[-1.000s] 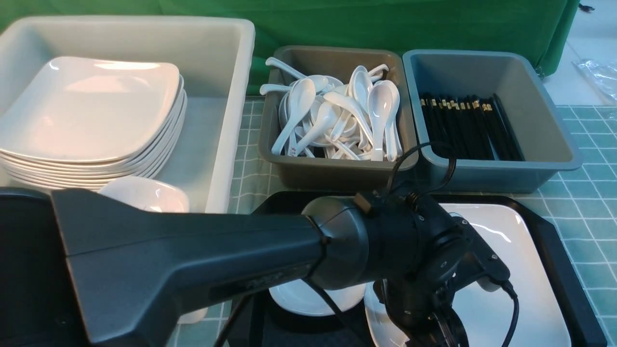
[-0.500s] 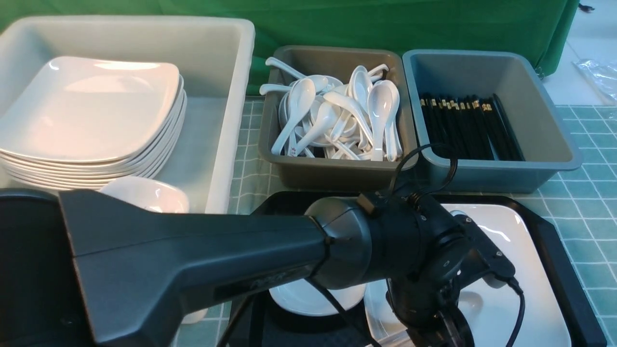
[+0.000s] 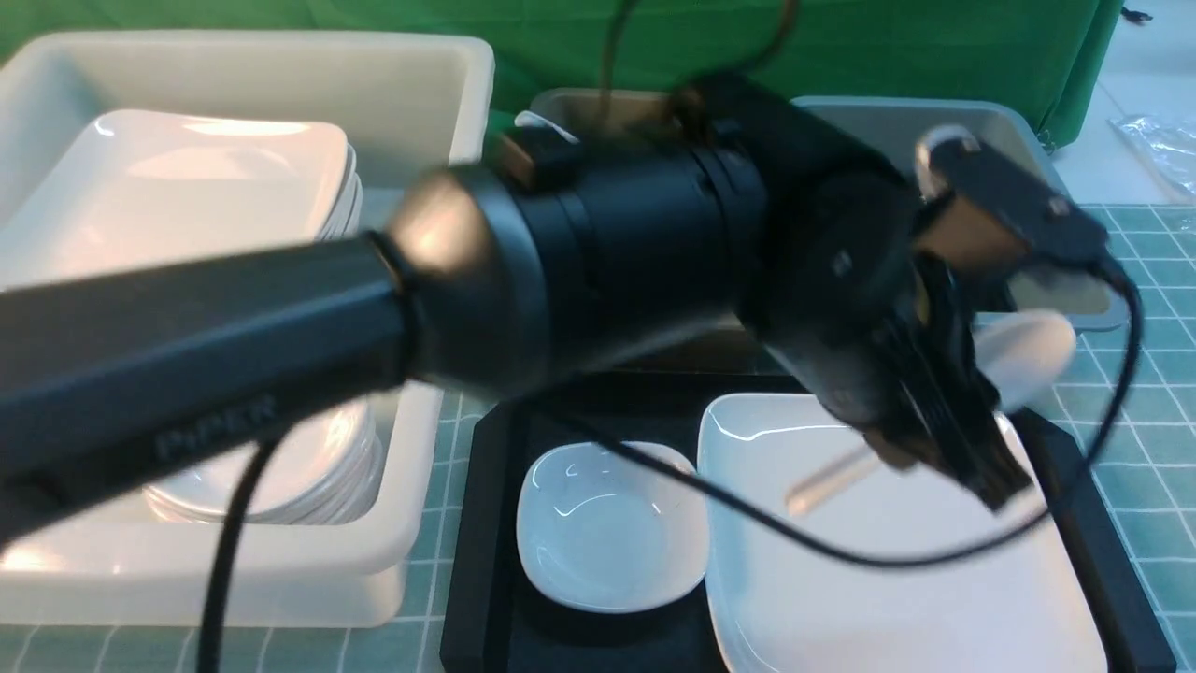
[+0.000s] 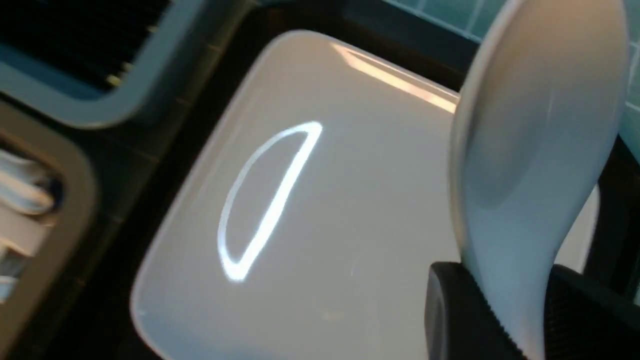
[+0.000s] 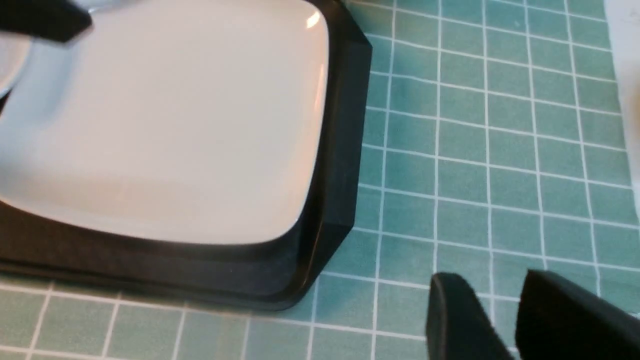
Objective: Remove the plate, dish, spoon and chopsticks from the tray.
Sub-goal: Use the left arm to put the soup spoon into the small storage box in the middle, then use the left arm to grab a plate from the dinner plate
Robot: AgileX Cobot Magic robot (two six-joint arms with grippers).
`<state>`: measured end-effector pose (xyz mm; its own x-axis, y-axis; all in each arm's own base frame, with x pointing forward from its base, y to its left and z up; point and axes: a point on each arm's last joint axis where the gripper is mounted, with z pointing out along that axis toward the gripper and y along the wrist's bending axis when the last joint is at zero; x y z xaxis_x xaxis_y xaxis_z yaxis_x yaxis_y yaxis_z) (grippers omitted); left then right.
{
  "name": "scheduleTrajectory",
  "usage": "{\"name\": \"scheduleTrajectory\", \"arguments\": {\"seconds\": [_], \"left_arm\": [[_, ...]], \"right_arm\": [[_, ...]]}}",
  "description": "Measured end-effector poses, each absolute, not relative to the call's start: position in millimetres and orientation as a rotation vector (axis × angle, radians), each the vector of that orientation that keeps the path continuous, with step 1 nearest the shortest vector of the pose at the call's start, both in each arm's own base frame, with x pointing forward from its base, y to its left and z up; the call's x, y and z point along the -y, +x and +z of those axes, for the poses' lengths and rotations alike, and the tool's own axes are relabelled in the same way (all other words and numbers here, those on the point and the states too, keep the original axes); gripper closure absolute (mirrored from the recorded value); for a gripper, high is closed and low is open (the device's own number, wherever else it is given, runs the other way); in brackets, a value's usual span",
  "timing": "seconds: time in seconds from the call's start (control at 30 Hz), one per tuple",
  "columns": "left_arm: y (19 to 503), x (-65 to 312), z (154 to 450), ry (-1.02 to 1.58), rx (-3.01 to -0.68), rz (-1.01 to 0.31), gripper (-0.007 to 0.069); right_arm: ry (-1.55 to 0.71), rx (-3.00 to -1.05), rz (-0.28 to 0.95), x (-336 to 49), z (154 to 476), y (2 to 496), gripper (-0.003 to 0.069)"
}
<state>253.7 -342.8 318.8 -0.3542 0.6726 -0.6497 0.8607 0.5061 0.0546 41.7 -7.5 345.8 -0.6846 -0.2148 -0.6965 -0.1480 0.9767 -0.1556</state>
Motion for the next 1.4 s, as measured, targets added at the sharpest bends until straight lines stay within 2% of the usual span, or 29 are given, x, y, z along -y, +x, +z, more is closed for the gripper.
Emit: {"name": "scheduleTrajectory", "arguments": {"seconds": [0.3, 0.4, 0.57, 0.77, 0.87, 0.97, 1.03, 1.13, 1.27, 1.3, 1.4], "left_arm": [[354, 277, 338, 0.827, -2.041, -0.356, 0.045], [383, 263, 332, 0.728, -2.023, -0.35, 0.045], [441, 238, 302, 0.593, -2.018, -0.298, 0.045], [485, 214, 279, 0.462, -2.032, -0.281, 0.0447], [490, 214, 271, 0.474, -2.04, -0.258, 0.0409], [491, 215, 264, 0.493, -2.058, -0.239, 0.0284], [490, 214, 264, 0.496, -2.066, -0.238, 0.0236], [484, 213, 274, 0.488, -2.09, -0.259, 0.0129], [469, 209, 303, 0.482, -2.111, -0.29, 0.0089], [465, 207, 310, 0.486, -2.121, -0.292, 0.0096], [436, 200, 355, 0.56, -2.128, -0.279, 0.0251]], "right_arm": [[-0.248, -2.335, -0.109, 8, 346, 42, 0.0431], [-0.249, -2.324, -0.107, 7, 347, 43, 0.0431], [-0.25, -2.28, -0.097, 6, 349, 45, 0.0431], [-0.25, -2.277, -0.096, 6, 350, 45, 0.0431], [-0.25, -2.277, -0.096, 6, 350, 45, 0.0431], [-0.25, -2.278, -0.093, 6, 350, 45, 0.0431], [-0.25, -2.279, -0.092, 6, 350, 45, 0.0431], [-0.25, -2.288, -0.092, 6, 349, 45, 0.0431], [-0.25, -2.294, -0.09, 6, 349, 44, 0.0431], [-0.25, -2.294, -0.089, 6, 349, 44, 0.0431], [-0.25, -2.294, -0.089, 6, 349, 44, 0.0427]]}}
